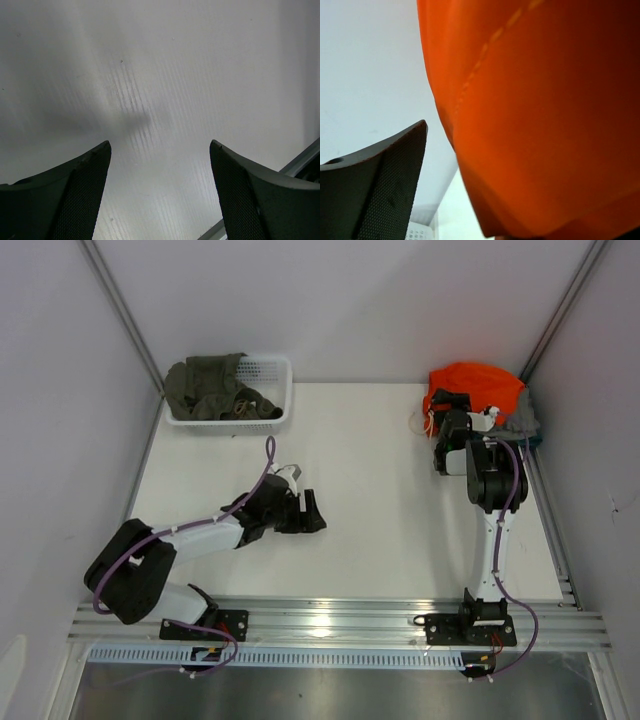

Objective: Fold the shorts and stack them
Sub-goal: Neatly place the folded shorts to the corner

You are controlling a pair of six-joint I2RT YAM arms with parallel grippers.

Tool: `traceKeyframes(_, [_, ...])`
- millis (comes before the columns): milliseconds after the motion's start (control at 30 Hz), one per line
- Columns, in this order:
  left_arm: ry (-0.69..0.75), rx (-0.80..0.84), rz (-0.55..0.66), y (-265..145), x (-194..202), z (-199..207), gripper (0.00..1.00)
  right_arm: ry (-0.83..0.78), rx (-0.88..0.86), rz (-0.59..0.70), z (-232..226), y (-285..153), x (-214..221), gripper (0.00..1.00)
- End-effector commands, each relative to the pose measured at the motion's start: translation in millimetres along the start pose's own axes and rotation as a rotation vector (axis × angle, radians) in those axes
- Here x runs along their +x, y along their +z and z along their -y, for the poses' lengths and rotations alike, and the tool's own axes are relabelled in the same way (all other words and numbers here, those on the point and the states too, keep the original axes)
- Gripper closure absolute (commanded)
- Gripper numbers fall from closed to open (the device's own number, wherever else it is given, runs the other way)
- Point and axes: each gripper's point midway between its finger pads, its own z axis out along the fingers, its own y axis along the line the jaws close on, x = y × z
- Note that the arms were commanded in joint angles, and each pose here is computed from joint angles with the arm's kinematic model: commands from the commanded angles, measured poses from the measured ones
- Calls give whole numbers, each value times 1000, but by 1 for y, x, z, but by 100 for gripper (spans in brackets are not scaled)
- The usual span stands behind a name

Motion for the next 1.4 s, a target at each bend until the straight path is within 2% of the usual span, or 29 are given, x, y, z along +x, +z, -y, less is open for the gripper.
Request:
traceKeyframes(0, [34,27,27,0,-14,13,18,73,-40,112,-18,18,-29,11])
traceKeyframes(200, [35,16,25,-1,-14,11,18,94,-40,103,-19,38,-25,19])
traceKeyframes(267, [35,13,23,0,-14,11,18,107,-54,93,-25,43,-23,29])
traceKeyframes(300, [36,13,21,0,-14,10,18,124,-50,110,-19,49,-37,42])
traceKeyframes(433, [31,18,23,2,-16,12,18,159,-62,98,-34,49,-41,55])
traceKeyframes(500, [24,21,23,3,-15,12,18,173,-18,80,-32,46,-39,56])
traceKeyframes(533, [23,28,28,3,-16,14,18,200,-24,94,-43,43,-44,53])
traceKeyframes(567, [20,28,24,3,-14,13,18,210,5,97,-37,38,-42,45])
traceKeyframes(600, [20,29,25,3,-15,14,18,224,20,107,-37,35,-44,43])
traceKeyframes(633, [20,32,23,2,-14,14,18,252,42,127,-37,33,-49,47])
traceKeyframes(667, [20,33,24,2,-14,14,18,265,46,128,-36,33,-50,54])
traceKeyframes(733, [18,34,29,-1,-13,14,18,295,69,109,-29,32,-44,57])
traceKeyframes(767, [17,28,28,-2,-11,11,18,346,71,101,-28,32,-41,75])
traceKeyframes(800, [17,27,32,-3,-11,11,18,368,71,90,-28,32,-39,84])
traceKeyframes(833, [17,26,33,-4,-10,10,18,390,78,69,-27,32,-35,87])
traceKeyframes(933, [14,30,49,-8,-12,11,18,439,117,48,-33,32,-34,88])
traceKeyframes(1000, [11,31,50,-8,-11,10,18,468,151,33,-40,32,-35,82])
traceKeyframes(1033, [10,32,52,-9,-11,11,18,462,199,4,-44,27,-20,81])
traceKeyframes(1200, [1,50,69,-12,-12,14,18,553,320,-13,-63,26,-32,73])
traceKeyframes(1300, [-3,59,76,-15,-11,15,18,557,331,-44,-78,26,-33,60])
traceKeyframes(1367, [-3,58,78,-16,-9,14,18,569,316,-18,-78,34,-56,55])
